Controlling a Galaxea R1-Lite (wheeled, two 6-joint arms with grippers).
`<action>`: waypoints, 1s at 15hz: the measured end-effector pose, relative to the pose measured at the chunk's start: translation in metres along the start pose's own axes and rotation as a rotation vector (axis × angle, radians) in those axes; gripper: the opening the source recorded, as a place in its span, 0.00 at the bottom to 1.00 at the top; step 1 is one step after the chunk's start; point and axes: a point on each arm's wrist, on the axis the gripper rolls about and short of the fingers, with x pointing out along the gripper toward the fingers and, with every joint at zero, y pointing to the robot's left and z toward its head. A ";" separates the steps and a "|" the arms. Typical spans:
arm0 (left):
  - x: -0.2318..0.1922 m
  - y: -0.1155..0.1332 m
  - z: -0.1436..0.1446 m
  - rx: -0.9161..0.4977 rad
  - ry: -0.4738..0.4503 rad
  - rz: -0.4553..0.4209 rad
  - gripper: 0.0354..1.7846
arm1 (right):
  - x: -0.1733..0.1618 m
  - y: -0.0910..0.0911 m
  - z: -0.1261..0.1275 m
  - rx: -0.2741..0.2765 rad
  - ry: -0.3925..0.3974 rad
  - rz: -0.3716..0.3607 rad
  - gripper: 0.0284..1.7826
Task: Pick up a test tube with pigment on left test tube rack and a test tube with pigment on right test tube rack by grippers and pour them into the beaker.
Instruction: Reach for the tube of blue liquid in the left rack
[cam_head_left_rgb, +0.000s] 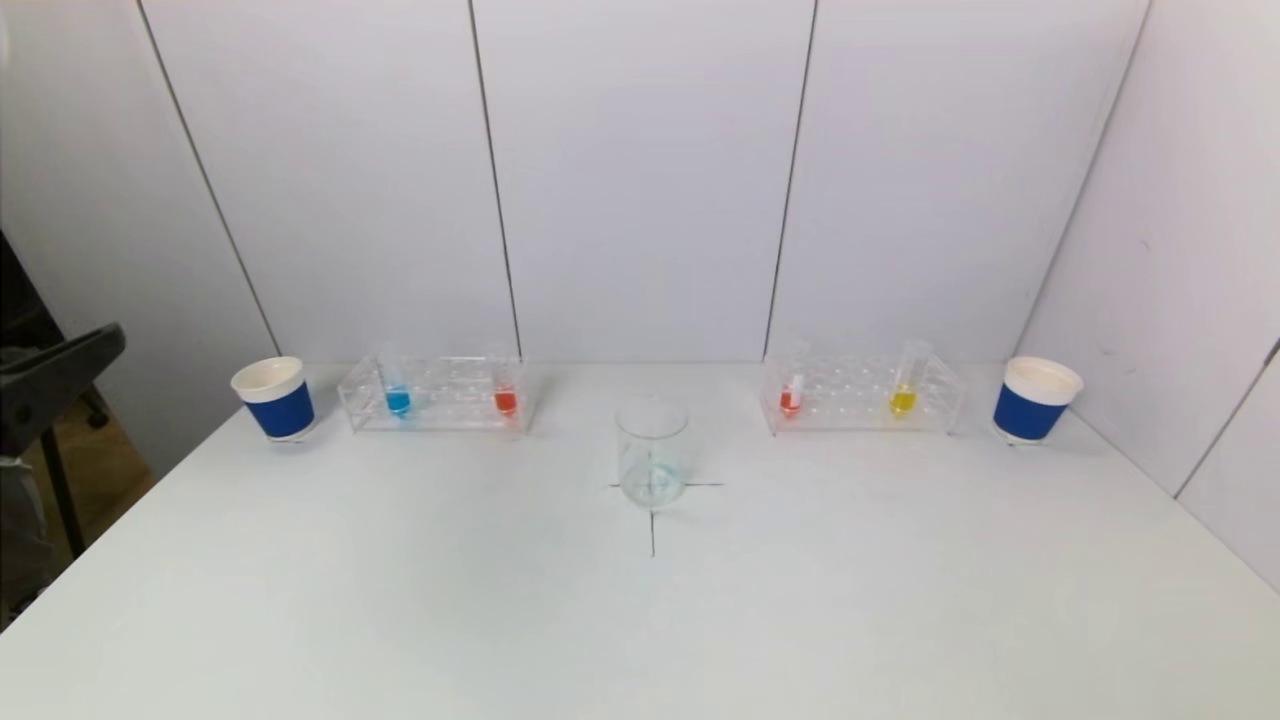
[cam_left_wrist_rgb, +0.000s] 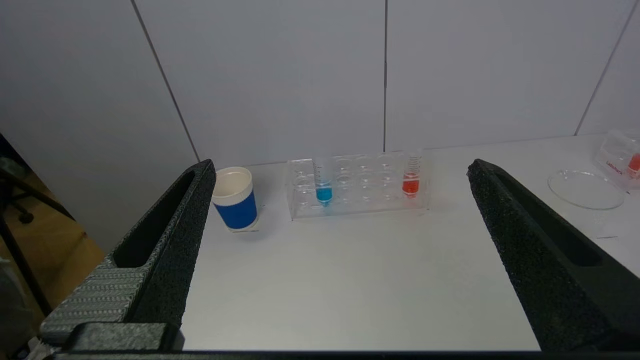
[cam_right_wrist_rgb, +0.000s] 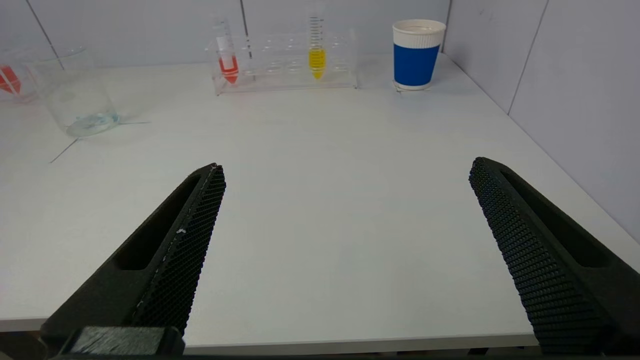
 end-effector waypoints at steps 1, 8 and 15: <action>0.017 0.000 -0.002 -0.002 0.005 0.000 0.99 | 0.000 0.000 0.000 0.000 0.000 0.000 1.00; 0.124 0.003 -0.050 -0.018 0.089 0.010 0.99 | 0.000 0.000 0.000 0.000 0.000 0.000 1.00; 0.208 0.012 -0.128 -0.017 0.045 0.013 0.99 | 0.000 0.000 0.000 0.000 0.000 0.000 1.00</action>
